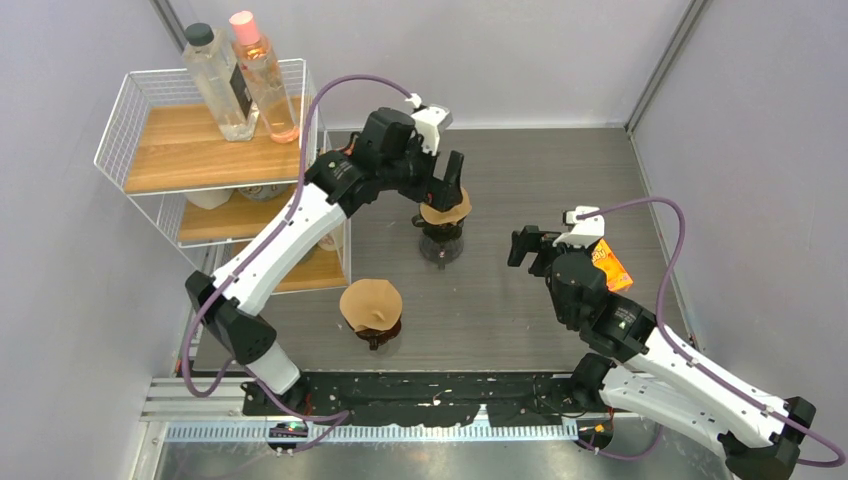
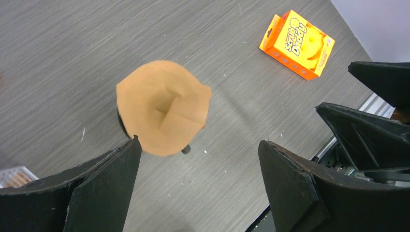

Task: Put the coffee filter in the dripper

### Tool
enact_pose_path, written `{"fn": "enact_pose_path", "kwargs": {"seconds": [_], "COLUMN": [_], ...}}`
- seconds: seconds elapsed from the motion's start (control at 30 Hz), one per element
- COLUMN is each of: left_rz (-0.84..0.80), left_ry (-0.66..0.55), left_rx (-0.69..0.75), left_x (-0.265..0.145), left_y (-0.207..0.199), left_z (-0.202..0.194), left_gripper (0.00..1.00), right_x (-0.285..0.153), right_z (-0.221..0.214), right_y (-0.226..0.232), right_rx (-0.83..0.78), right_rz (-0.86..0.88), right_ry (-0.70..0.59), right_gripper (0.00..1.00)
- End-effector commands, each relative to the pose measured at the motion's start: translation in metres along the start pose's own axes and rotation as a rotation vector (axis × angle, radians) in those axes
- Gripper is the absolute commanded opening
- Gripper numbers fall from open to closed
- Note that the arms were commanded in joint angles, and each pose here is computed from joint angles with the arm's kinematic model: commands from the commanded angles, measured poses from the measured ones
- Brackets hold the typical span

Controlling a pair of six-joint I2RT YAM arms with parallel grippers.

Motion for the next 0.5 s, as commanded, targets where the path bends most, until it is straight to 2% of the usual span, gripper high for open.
{"fn": "enact_pose_path", "kwargs": {"seconds": [0.0,0.13,0.2,0.4,0.47], "left_rz": [-0.079,-0.010,0.036,0.145,0.203], "left_ry": [0.028,0.081,0.098,0.138,0.133], "left_rx": [0.053,-0.048,-0.095,-0.197,-0.212], "left_x": [0.011,0.032,0.043,0.067,0.073], "left_y": [-0.007,0.000,0.005,0.015,0.020], "left_z": [0.013,0.007,0.003,-0.012,-0.013], "left_gripper": [1.00,0.99,0.94,0.60,0.53], "right_x": [0.003,0.005,0.007,0.012,0.014], "right_z": [-0.003,-0.008,-0.011,-0.019,-0.020], "right_y": [-0.010,-0.015,-0.018,-0.029,-0.033], "right_rx": [-0.008,-0.018,-0.021,-0.013,-0.010], "right_rz": [-0.062,-0.085,-0.097,-0.134,-0.147], "right_ry": [-0.001,0.021,0.032,0.058,0.065], "right_gripper": [0.96,0.95,0.95,0.96,0.96]}}
Point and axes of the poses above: each gripper's point midway between its finger pads, its own x axis out along the fingers, its own y axis along the line the jaws close on, z = x × y, the point moved 5 cm from there along -x, back along the fingers, and after that the axes turned 3 degrees about x, right-handed, at the moved point
